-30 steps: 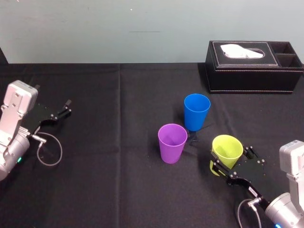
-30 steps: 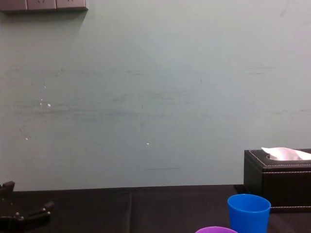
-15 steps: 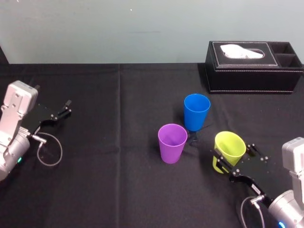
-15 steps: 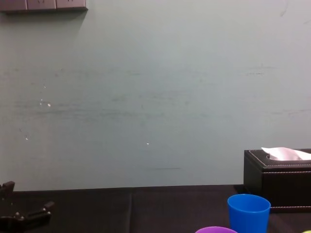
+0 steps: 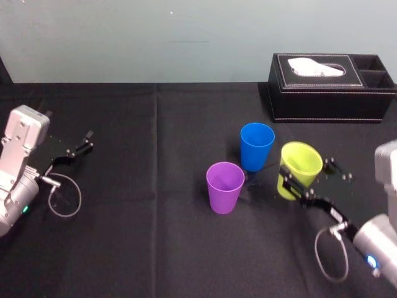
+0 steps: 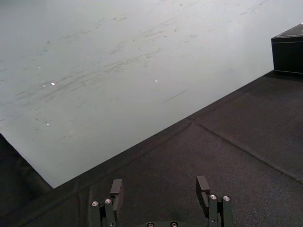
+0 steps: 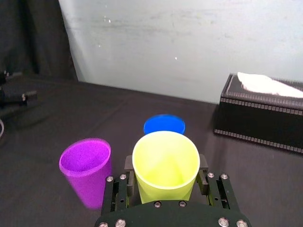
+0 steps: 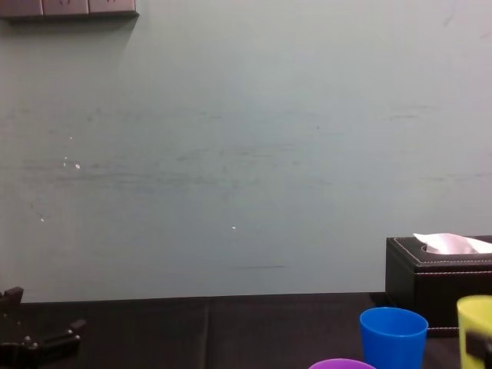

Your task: Stack the three plastic cups sequentially using one hand.

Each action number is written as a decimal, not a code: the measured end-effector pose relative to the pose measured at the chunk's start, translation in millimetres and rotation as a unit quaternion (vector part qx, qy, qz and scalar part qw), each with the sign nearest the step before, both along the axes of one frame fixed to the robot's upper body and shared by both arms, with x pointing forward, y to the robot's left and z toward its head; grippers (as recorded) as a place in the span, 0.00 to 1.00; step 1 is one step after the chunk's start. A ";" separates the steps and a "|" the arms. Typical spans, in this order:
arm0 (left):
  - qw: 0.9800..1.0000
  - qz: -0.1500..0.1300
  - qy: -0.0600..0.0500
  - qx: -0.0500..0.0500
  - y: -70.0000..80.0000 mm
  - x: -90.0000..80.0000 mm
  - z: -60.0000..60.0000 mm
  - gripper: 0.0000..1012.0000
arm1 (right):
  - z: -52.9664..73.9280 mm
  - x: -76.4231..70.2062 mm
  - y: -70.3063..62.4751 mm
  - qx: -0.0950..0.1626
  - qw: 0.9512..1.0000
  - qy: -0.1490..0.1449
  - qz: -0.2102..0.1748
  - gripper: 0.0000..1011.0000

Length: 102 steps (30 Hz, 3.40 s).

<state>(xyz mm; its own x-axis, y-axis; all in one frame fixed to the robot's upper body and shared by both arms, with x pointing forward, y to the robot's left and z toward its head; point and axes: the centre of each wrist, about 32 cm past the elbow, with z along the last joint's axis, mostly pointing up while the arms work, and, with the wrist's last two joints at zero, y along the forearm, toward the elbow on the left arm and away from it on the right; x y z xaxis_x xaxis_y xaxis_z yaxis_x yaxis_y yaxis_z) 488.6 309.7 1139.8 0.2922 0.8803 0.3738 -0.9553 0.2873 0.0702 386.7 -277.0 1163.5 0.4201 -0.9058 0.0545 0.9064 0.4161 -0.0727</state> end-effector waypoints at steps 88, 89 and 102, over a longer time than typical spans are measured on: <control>1.000 0.000 0.000 0.000 0.0 0.0 0.0 1.00 | 6.2 118.5 25.5 -0.008 0.999 0.012 0.044 0.73; 1.000 0.000 0.000 0.000 0.0 0.0 0.0 1.00 | 6.0 118.5 25.5 -0.008 0.999 0.012 0.044 0.73; 1.000 0.000 0.000 0.000 0.0 0.0 0.0 1.00 | 4.2 118.1 26.7 -0.015 0.999 0.012 0.040 0.73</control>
